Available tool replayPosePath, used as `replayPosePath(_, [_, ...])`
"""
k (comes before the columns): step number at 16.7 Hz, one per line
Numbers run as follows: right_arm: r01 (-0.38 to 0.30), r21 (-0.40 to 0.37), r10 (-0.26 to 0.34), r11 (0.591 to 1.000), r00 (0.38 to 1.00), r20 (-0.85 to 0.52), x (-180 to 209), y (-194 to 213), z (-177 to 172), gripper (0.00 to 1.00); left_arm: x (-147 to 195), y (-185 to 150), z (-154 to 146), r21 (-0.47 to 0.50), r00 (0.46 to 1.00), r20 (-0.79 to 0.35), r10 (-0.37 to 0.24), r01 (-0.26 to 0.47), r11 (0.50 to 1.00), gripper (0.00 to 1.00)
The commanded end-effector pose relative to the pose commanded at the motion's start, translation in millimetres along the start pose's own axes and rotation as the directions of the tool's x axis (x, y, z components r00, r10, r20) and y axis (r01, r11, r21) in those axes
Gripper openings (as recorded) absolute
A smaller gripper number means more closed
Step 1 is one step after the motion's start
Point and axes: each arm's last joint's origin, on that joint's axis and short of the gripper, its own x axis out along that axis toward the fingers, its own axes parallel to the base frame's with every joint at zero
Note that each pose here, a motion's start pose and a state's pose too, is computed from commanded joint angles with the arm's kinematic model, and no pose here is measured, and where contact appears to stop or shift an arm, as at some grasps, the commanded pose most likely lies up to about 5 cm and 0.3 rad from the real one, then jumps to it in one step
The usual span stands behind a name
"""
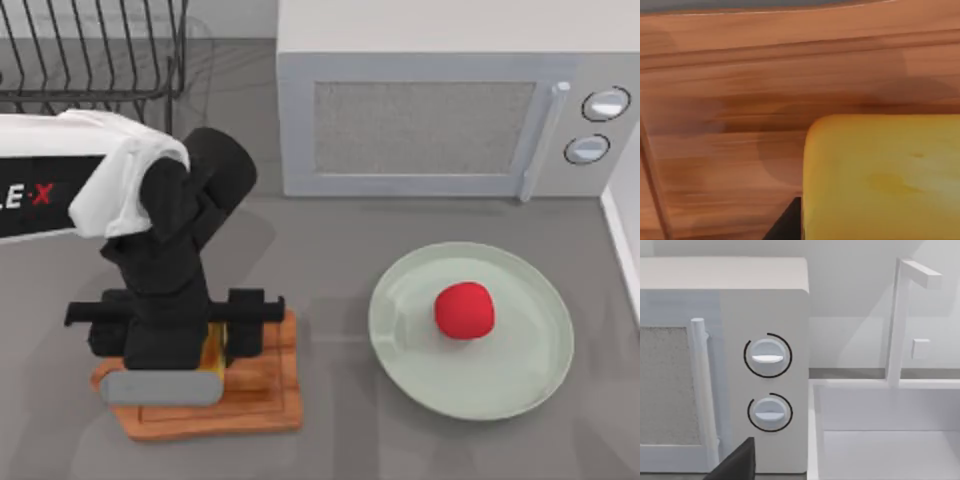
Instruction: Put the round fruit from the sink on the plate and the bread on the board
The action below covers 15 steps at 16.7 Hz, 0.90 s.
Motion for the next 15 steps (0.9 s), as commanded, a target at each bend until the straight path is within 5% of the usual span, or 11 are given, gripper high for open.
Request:
replayPosePath(10, [0.000, 0.000, 0.000, 1.000, 1.000, 0.000, 0.0, 0.0, 0.0, 1.00, 0.0, 0.0, 0.0, 0.000, 1.000, 0.000, 0.000, 0.000, 1.000, 0.98])
replayPosePath(15, [0.000, 0.000, 0.000, 1.000, 1.000, 0.000, 0.0, 0.0, 0.0, 1.00, 0.0, 0.0, 0.0, 0.000, 1.000, 0.000, 0.000, 0.000, 1.000, 1.00])
